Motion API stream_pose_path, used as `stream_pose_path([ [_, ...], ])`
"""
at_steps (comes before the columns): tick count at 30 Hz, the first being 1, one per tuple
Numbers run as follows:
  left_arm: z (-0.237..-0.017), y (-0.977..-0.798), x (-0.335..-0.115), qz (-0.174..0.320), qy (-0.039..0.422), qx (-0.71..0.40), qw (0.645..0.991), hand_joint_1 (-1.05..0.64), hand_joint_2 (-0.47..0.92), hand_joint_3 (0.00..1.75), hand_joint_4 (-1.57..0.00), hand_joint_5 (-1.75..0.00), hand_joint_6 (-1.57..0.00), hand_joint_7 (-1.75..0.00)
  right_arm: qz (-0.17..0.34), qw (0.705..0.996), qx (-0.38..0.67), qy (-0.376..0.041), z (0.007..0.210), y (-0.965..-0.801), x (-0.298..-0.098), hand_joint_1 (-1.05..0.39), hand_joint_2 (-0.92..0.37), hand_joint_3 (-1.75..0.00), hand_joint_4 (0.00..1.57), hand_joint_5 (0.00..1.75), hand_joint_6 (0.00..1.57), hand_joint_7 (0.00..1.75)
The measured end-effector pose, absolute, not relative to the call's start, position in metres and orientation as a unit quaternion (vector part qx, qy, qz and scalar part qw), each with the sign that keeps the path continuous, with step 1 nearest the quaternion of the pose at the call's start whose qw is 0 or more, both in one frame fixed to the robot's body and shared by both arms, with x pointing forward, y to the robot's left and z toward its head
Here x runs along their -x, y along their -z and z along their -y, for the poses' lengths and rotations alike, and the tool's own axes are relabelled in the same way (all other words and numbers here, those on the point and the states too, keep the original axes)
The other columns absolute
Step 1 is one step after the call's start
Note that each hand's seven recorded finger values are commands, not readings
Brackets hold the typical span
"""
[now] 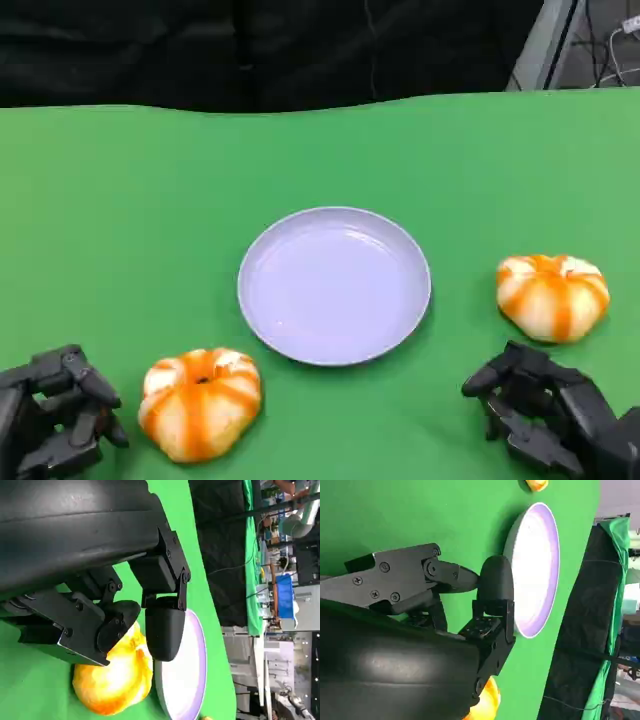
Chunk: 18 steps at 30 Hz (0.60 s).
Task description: Grasp the bread from the table and place it into the plate.
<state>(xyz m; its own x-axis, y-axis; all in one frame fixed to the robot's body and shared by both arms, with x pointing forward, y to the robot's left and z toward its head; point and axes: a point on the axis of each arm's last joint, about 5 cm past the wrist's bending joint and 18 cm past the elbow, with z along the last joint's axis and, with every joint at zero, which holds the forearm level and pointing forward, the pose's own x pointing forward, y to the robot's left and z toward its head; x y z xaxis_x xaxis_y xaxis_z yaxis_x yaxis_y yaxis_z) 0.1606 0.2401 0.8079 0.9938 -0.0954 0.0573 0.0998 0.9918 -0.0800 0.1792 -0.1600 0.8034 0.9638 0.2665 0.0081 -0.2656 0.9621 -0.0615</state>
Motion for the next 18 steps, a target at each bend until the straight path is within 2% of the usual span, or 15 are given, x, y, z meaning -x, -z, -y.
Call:
stream_pose_path([
  [13, -0.2397, -0.8078, -0.1618, 0.017, 0.048, 0.047, 0.998, 0.03, 0.57, 1.16, -1.08, -1.42, -1.01, -1.25, 0.008, 0.99, 0.03, -0.134, 0.16, -0.8034, -0.1793, -0.25, -0.92, -0.47, 0.6, 1.75, 0.69, 1.17],
  [17, -0.2385, -0.8083, -0.1623, 0.019, 0.042, 0.052, 0.998, 0.08, 0.65, 1.02, -1.0, -1.31, -1.0, -1.05, 0.008, 0.991, 0.03, -0.133, 0.16, -0.8034, -0.1793, -0.25, -0.92, -0.48, 0.6, 1.75, 0.69, 1.17],
  [18, -0.2377, -0.8087, -0.1628, 0.02, 0.038, 0.056, 0.998, 0.08, 0.63, 1.01, -0.94, -1.26, -0.98, -0.93, 0.008, 0.991, 0.03, -0.133, 0.16, -0.8034, -0.1793, -0.25, -0.92, -0.48, 0.6, 1.75, 0.69, 1.17],
])
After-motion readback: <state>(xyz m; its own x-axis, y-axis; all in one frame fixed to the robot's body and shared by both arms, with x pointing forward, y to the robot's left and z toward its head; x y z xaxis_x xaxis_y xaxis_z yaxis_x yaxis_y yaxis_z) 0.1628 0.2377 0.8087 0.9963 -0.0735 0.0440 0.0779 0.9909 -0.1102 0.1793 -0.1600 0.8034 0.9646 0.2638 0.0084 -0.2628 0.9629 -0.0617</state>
